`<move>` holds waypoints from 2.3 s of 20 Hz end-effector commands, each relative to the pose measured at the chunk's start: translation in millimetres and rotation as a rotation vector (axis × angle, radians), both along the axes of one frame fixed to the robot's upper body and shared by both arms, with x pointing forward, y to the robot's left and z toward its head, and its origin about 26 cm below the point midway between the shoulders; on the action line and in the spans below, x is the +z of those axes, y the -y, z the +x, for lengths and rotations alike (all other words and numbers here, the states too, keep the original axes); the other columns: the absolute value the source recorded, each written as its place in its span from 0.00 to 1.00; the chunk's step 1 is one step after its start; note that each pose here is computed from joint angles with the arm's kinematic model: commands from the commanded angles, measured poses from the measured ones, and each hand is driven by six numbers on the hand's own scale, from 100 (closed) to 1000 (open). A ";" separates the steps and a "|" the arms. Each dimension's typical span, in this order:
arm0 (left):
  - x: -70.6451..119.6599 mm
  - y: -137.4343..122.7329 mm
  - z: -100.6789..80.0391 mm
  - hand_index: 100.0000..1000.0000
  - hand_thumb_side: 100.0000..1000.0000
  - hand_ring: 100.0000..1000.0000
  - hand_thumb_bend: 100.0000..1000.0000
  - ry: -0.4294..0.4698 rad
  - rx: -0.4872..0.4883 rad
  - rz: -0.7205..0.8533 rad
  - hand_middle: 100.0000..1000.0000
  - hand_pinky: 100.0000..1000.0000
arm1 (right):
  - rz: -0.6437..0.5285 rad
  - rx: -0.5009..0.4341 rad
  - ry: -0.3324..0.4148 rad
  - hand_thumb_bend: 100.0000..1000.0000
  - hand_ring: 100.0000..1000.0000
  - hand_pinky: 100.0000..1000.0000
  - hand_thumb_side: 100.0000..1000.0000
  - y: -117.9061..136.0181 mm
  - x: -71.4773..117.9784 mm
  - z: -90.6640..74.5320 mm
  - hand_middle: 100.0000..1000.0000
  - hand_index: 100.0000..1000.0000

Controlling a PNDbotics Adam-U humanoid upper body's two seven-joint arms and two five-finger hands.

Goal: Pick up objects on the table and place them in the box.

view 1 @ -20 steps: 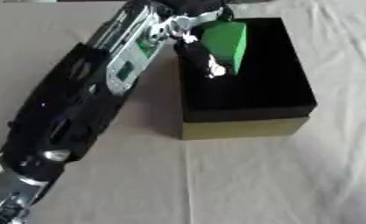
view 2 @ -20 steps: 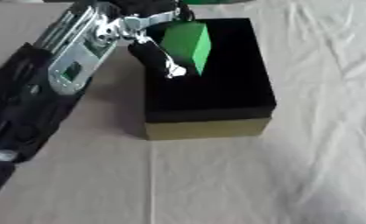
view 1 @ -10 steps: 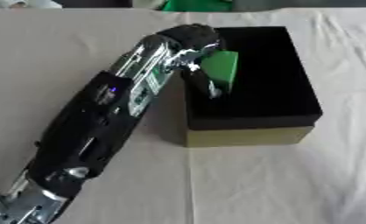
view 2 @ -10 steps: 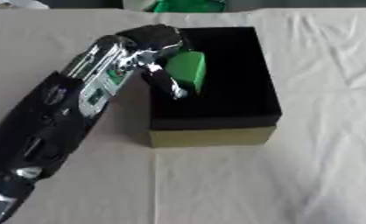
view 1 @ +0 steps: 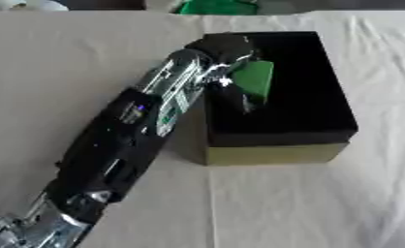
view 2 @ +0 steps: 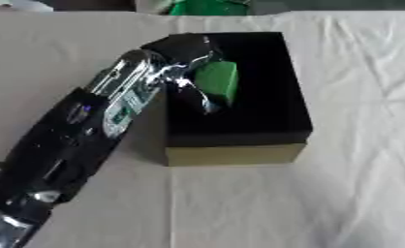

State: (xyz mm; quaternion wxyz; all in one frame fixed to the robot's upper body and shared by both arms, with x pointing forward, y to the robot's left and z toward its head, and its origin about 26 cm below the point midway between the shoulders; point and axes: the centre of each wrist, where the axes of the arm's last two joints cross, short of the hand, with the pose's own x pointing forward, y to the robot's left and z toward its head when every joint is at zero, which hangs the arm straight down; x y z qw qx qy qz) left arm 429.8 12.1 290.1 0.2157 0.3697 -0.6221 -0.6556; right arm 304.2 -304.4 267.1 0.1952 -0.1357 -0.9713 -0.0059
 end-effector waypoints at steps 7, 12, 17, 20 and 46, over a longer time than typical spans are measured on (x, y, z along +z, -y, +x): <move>1.3 -1.5 2.5 0.84 0.50 0.79 0.79 0.020 0.048 0.089 0.79 0.72 | -0.011 0.010 0.022 0.00 0.77 0.86 1.00 -0.5 6.4 -4.3 0.78 0.80; 2.5 -0.6 0.5 0.86 0.54 0.80 0.95 0.032 0.065 0.118 0.81 0.73 | -0.013 0.016 0.019 0.00 0.77 0.86 1.00 -1.5 6.2 -4.0 0.78 0.80; 6.8 -0.8 -3.0 0.85 0.53 0.79 0.92 0.049 0.049 0.078 0.80 0.71 | -0.015 0.018 0.012 0.00 0.77 0.86 1.00 -1.9 5.6 -3.9 0.78 0.80; 12.1 -0.5 -7.8 0.84 0.55 0.77 0.86 0.074 0.027 0.039 0.78 0.69 | -0.016 0.017 0.010 0.00 0.77 0.86 1.00 -1.8 5.3 -4.0 0.78 0.80; 102.8 -73.9 -77.1 0.80 0.63 0.65 0.80 0.197 -0.228 -0.518 0.71 0.60 | -0.017 -0.025 0.004 0.00 0.77 0.86 1.00 6.0 1.9 -6.3 0.78 0.80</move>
